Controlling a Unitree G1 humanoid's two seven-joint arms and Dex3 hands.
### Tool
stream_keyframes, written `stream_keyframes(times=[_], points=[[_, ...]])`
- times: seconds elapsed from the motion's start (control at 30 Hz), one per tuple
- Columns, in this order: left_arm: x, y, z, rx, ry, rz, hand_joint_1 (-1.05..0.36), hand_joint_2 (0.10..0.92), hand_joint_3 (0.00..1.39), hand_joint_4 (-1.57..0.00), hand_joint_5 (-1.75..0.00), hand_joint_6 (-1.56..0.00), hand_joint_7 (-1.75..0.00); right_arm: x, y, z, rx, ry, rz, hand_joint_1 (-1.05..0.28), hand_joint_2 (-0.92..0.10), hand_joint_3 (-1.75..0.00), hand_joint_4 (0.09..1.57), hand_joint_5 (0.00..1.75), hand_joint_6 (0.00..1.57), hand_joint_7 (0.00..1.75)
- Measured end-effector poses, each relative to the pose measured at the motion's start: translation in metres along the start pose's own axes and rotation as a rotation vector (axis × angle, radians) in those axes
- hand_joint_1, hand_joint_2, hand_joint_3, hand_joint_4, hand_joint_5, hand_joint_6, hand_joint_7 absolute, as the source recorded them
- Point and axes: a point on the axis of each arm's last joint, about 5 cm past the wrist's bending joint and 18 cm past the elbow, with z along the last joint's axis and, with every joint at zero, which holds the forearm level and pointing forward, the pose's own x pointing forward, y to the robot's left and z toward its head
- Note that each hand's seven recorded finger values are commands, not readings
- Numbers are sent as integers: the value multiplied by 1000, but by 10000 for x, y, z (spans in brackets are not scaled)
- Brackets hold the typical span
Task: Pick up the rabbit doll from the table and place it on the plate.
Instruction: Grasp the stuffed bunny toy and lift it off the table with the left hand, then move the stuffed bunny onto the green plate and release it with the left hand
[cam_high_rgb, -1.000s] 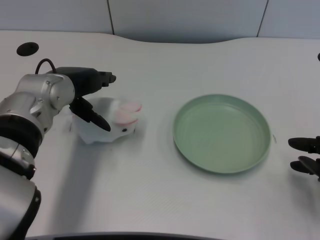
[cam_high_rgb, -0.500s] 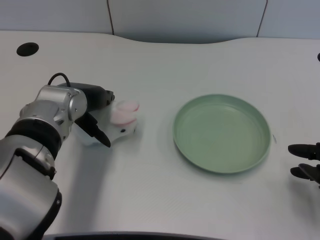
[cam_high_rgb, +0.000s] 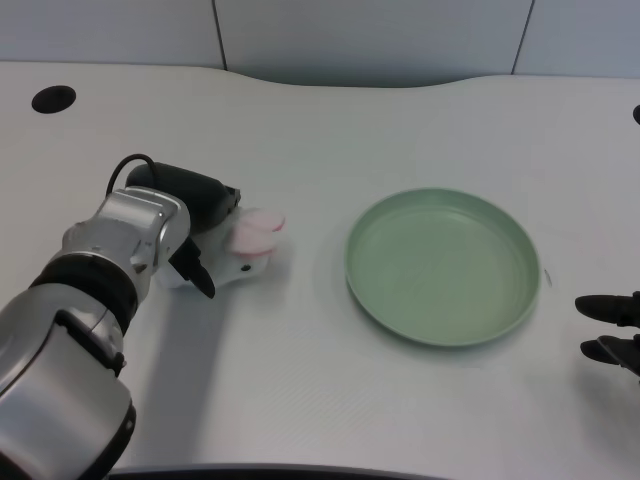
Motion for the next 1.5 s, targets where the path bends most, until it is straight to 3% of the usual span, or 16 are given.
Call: stream_keyframes(times=[0.1,0.2,0.23,0.3,0.4,0.47,0.67,0.8,0.83,0.9,0.97,1.03,1.1,1.23,1.37,1.5], points=[[1,-33,1,39,-2,39,-697,761,0,-332,-132,-410,-46,-17,2,-1,-1,2,1,-407,-921,-222,1019,0,912,0],[1,-110,4,67,-5,75,-519,745,0,-407,-192,-541,-75,-35,4,2,-2,0,1,-410,-921,-221,1020,1,909,0],[0,-138,3,65,-7,84,-437,758,2,-401,-318,-589,-100,-42,5,-1,-2,2,1,-409,-921,-220,1020,1,911,1],[-4,-176,-5,52,-12,97,-362,775,1,-183,-885,-612,-186,-55,6,-3,1,4,1,-409,-921,-220,1020,1,913,2],[-14,-234,-25,33,-31,123,-263,836,6,-137,-1489,-250,-1162,-64,5,3,11,11,0,-412,-921,-216,1018,0,908,0],[-20,-262,-37,27,-43,144,-229,869,9,-157,-1640,-168,-1401,-70,5,13,19,8,-1,-410,-921,-214,1017,0,907,0],[-23,-281,-57,42,-24,143,-237,904,6,-521,-1522,-502,-1202,-78,13,12,23,5,-4,-407,-921,-217,1009,0,913,2],[-22,-284,-54,54,-26,150,-243,908,4,-543,-1525,-537,-1190,-78,13,15,21,-4,-5,-408,-921,-220,1008,0,913,2],[-22,-284,-54,51,-28,151,-217,916,36,-566,-1656,-564,-1246,-78,13,15,21,-4,-5,-406,-921,-221,1008,0,902,1],[-23,-281,-55,36,-35,163,-206,920,50,-540,-1722,-633,-1047,-79,13,11,21,-1,-4,-404,-921,-223,1008,0,899,2],[-26,-273,-63,7,-38,174,-204,921,72,-541,-1732,-674,-1021,-80,14,4,22,2,-2,-410,-921,-223,1008,0,899,2],[-30,-263,-76,-34,-44,197,-164,921,92,-623,-1743,-506,-1525,-80,14,0,24,6,-2,-411,-921,-221,1008,0,895,0],[-35,-253,-84,-57,-58,224,-147,921,99,-644,-1746,-444,-1687,-76,13,0,25,9,-2,-409,-921,-219,1007,0,892,0],[-36,-193,-83,-66,-81,307,-141,919,104,-674,-1746,-436,-1743,-60,13,-2,26,13,-2,-396,-921,-218,1001,2,898,5],[-35,66,-80,-88,-85,403,-130,916,127,-691,-1746,-462,-1746,-31,24,-8,31,8,0,-400,-921,-216,1008,5,906,7],[-22,245,21,-140,-105,461,-128,905,101,-711,-1746,-497,-1746,23,52,-25,18,5,8,-419,-921,-216,1020,11,912,9]])
